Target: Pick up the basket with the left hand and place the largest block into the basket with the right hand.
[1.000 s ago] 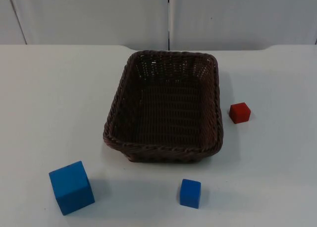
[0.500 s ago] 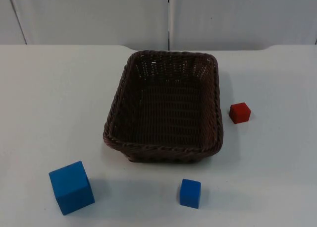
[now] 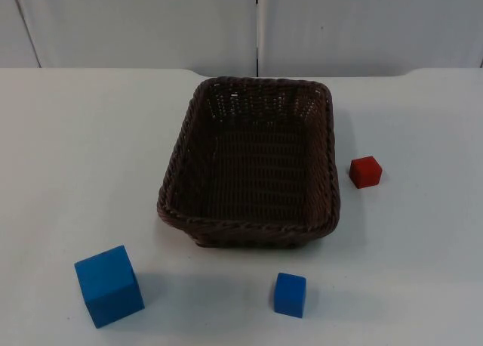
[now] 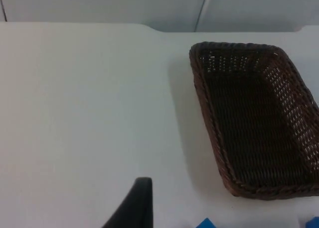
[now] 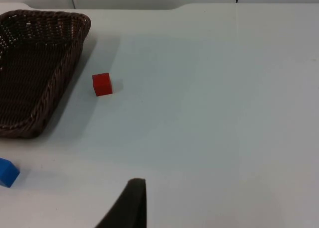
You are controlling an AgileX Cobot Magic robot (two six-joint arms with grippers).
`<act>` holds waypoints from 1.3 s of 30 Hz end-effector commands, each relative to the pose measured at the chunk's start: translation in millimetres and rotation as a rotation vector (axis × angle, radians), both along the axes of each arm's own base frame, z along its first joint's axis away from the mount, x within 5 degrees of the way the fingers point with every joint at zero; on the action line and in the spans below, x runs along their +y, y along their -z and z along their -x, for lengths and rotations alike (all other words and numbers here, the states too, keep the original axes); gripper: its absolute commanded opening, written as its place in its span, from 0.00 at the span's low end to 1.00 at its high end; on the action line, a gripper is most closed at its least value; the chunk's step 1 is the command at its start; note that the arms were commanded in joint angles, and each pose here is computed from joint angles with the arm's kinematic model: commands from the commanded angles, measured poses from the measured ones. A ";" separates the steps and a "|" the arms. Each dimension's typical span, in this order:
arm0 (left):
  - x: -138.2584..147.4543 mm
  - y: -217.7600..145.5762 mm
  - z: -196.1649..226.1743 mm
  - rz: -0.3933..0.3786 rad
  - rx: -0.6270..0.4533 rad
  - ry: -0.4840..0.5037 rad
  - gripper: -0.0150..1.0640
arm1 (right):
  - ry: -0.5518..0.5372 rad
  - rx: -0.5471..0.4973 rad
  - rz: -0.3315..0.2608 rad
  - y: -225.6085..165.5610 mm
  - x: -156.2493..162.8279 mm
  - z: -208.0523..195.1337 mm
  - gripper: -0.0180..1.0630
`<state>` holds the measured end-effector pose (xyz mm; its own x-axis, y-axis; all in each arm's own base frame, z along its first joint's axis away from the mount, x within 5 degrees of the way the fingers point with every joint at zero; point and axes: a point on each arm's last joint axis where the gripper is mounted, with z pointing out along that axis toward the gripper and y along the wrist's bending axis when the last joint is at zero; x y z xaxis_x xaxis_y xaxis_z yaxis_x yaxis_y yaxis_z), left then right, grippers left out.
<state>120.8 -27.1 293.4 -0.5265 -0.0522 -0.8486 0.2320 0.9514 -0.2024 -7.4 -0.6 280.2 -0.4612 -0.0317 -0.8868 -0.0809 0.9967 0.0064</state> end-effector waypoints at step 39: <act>-15.4 -1.2 -102.5 0.146 0.092 0.140 0.99 | 0.002 -0.002 -0.006 0.5 0.5 -0.1 0.99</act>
<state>220.5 -40.2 291.9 -0.6082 -0.0701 -0.7907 0.3274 0.8853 -0.3303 -7.4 -0.1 280.2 -0.4616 -0.0268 -0.8867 -0.0840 0.9964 0.0137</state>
